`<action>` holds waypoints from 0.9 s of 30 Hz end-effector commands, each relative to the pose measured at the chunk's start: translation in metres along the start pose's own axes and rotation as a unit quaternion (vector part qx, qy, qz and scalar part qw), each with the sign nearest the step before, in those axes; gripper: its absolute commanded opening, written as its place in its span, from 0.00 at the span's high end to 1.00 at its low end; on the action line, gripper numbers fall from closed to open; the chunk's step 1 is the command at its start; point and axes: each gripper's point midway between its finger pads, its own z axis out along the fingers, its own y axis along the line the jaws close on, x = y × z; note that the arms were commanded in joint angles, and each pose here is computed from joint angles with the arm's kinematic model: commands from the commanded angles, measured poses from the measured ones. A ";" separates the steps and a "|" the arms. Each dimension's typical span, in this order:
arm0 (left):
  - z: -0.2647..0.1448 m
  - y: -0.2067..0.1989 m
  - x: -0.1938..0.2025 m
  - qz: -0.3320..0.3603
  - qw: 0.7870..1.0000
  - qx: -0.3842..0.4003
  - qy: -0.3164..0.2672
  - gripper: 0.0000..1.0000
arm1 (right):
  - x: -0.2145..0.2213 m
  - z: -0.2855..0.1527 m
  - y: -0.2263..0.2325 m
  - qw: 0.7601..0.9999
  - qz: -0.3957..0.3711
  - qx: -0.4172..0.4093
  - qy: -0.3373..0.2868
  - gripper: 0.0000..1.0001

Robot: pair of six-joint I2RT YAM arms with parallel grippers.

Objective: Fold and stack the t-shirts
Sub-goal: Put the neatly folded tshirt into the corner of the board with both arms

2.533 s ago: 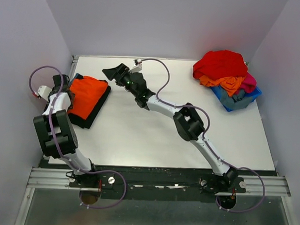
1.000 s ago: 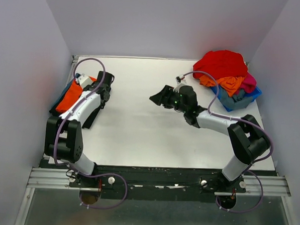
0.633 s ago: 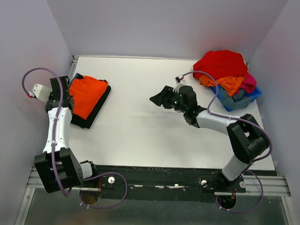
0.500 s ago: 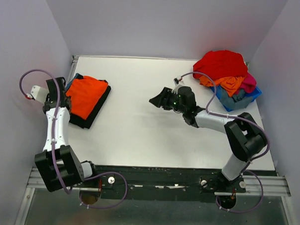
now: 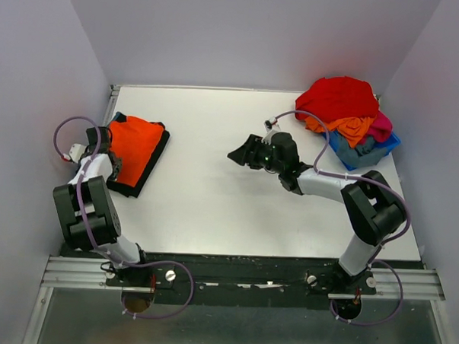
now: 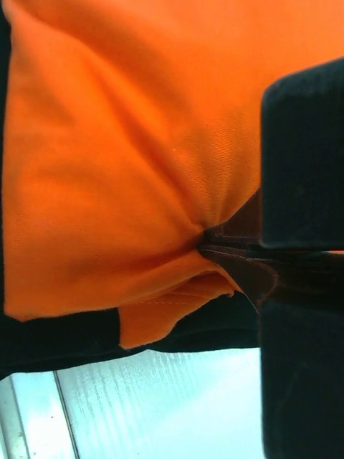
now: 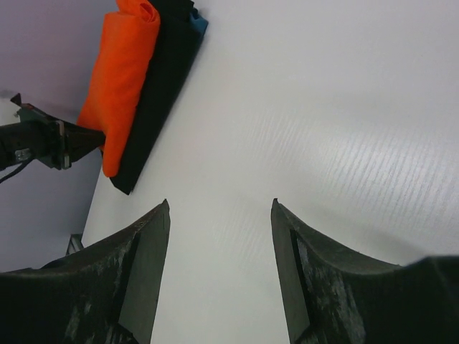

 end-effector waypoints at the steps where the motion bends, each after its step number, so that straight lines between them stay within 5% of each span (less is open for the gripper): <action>1: 0.007 0.000 -0.001 0.019 1.000 -0.017 0.004 1.00 | -0.013 -0.002 0.008 1.000 -0.018 -0.003 -0.022 0.34; 6: -0.046 -0.016 -0.035 0.036 0.997 0.001 -0.075 1.00 | -0.016 -0.003 0.009 0.999 -0.023 -0.003 -0.027 0.34; 11: -0.070 -0.058 -0.036 0.045 0.989 0.097 -0.098 1.00 | -0.015 -0.002 0.007 0.999 -0.024 -0.001 -0.024 0.34; 22: 0.015 -0.069 0.021 0.075 0.997 0.031 -0.014 1.00 | -0.016 -0.002 0.005 0.999 -0.028 0.005 -0.027 0.34; 27: 0.006 -0.087 0.021 0.109 0.993 0.049 -0.019 1.00 | -0.016 -0.001 0.003 0.999 -0.032 0.010 -0.027 0.34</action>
